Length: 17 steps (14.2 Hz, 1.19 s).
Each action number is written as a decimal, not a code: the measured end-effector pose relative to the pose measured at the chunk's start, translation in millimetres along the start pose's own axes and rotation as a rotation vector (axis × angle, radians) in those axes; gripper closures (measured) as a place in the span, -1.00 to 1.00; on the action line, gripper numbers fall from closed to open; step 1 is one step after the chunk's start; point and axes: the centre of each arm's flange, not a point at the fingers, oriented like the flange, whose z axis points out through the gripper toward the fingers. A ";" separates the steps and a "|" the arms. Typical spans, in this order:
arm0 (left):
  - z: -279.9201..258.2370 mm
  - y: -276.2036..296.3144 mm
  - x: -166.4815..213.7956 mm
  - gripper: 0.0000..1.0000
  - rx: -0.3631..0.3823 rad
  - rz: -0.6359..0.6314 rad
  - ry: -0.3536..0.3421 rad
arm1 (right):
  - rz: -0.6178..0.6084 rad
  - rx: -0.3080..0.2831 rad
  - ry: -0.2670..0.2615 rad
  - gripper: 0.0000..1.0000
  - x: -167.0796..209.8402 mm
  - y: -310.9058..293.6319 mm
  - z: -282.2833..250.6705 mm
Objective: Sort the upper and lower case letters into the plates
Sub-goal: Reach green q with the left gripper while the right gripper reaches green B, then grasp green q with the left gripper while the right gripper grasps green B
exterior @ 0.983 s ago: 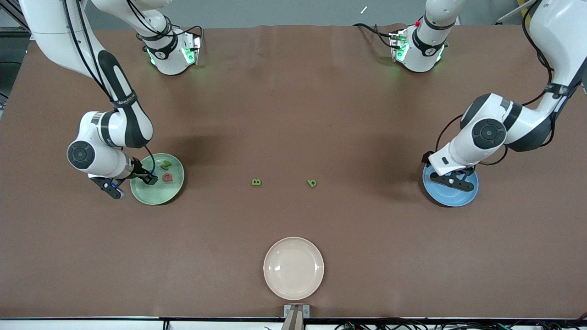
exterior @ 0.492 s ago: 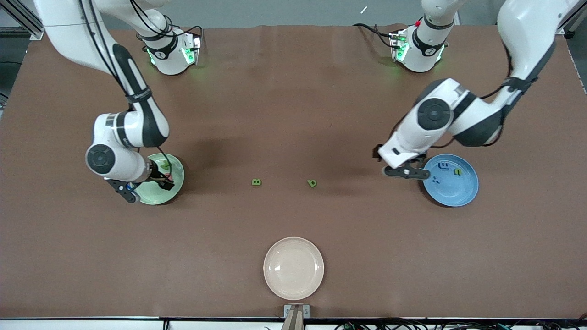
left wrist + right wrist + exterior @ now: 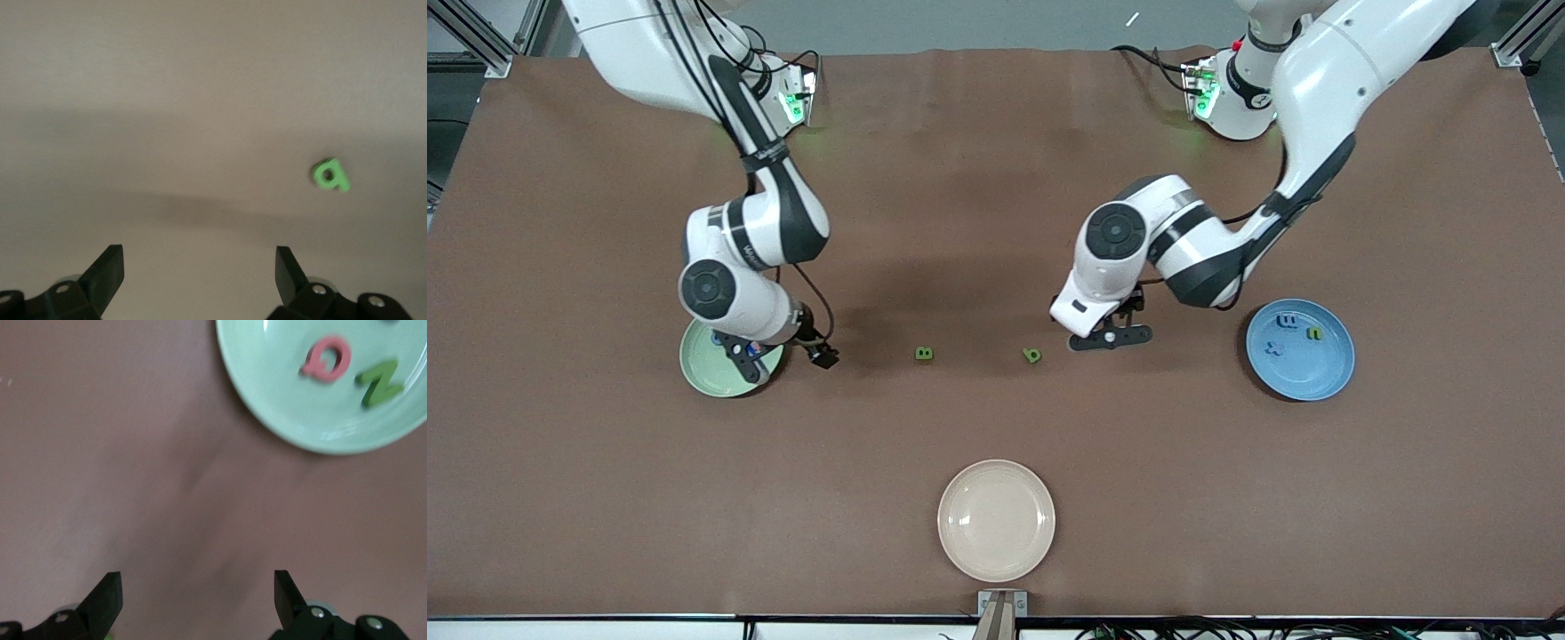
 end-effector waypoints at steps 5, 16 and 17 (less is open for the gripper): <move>35.5 45.7 24.2 -1.00 -0.010 -0.240 0.015 | 0.193 0.009 0.018 -1.00 -58.4 -12.2 17.6; 75.3 82.2 18.3 -0.97 -0.112 -0.518 0.032 | 0.374 0.072 0.044 -1.00 -82.8 -69.6 62.8; 78.7 83.5 16.1 -0.92 -0.108 -0.517 0.028 | 0.374 0.072 0.045 -1.00 -84.8 -71.9 64.2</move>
